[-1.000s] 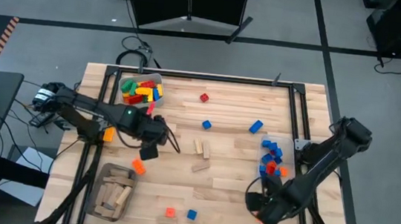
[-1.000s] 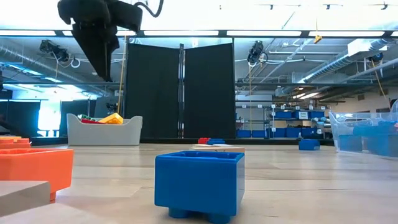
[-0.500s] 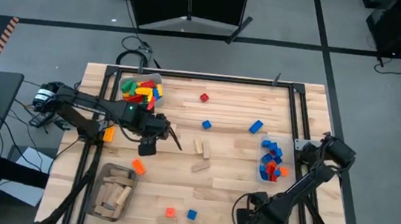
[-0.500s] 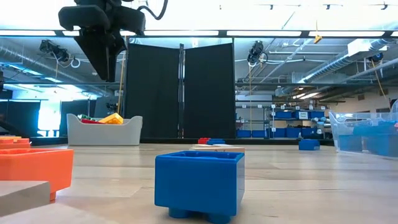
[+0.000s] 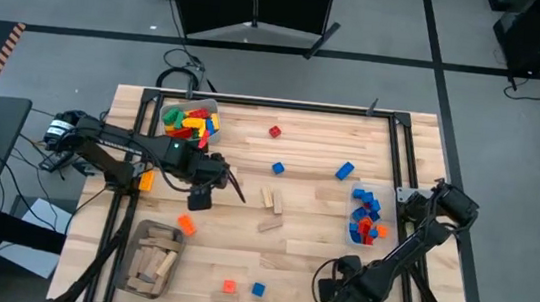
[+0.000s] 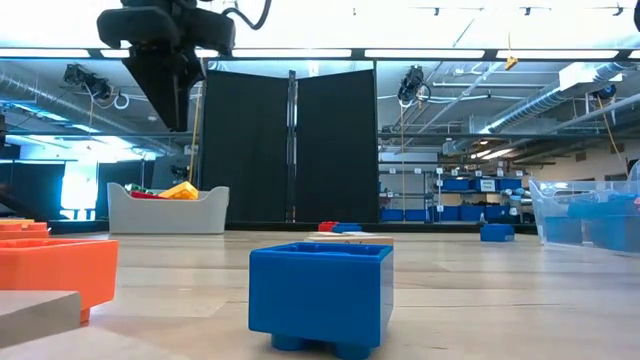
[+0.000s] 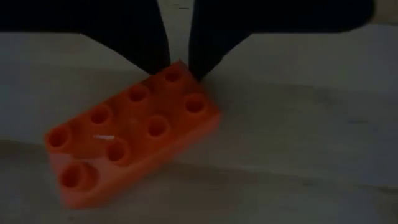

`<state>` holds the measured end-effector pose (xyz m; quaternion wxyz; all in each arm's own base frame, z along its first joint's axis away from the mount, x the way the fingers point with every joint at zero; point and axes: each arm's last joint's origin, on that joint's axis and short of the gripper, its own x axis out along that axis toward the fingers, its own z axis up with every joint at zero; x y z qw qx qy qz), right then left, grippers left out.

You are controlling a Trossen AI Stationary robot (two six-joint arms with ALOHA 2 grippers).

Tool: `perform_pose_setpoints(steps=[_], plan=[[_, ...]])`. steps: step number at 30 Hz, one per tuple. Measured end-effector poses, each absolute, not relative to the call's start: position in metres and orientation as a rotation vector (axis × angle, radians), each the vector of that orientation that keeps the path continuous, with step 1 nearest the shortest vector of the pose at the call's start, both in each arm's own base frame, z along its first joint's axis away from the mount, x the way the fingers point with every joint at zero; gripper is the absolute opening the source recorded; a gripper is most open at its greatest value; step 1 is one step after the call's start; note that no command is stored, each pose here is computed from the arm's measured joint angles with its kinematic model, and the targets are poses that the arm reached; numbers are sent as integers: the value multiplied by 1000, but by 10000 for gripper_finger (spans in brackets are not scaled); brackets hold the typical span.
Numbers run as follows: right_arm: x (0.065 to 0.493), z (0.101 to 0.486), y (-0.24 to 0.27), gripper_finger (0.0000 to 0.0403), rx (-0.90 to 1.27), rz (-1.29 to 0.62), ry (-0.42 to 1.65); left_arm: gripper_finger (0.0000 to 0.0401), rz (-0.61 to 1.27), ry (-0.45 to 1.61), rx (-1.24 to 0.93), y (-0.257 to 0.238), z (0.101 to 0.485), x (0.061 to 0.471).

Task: Sort blocks by size
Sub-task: Put the large orange game piece into the gray bin

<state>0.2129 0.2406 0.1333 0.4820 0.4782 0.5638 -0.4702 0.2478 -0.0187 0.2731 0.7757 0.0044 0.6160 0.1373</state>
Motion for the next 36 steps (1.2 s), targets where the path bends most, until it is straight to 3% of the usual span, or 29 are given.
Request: perform_pose_setpoints(steps=[7, 16, 28, 36], plan=[[203, 147, 248, 38, 1174, -1022, 1417, 215, 310, 1311, -12, -19, 274, 250], [190, 190, 243, 103, 1094, -735, 1460, 215, 310, 1260, -30, -19, 275, 254], [191, 189, 239, 233, 111, 101, 1457, 215, 338, 1214, -85, -20, 276, 258], [192, 188, 229, 285, -228, 256, 1426, 215, 391, 1150, -187, -20, 277, 262]])
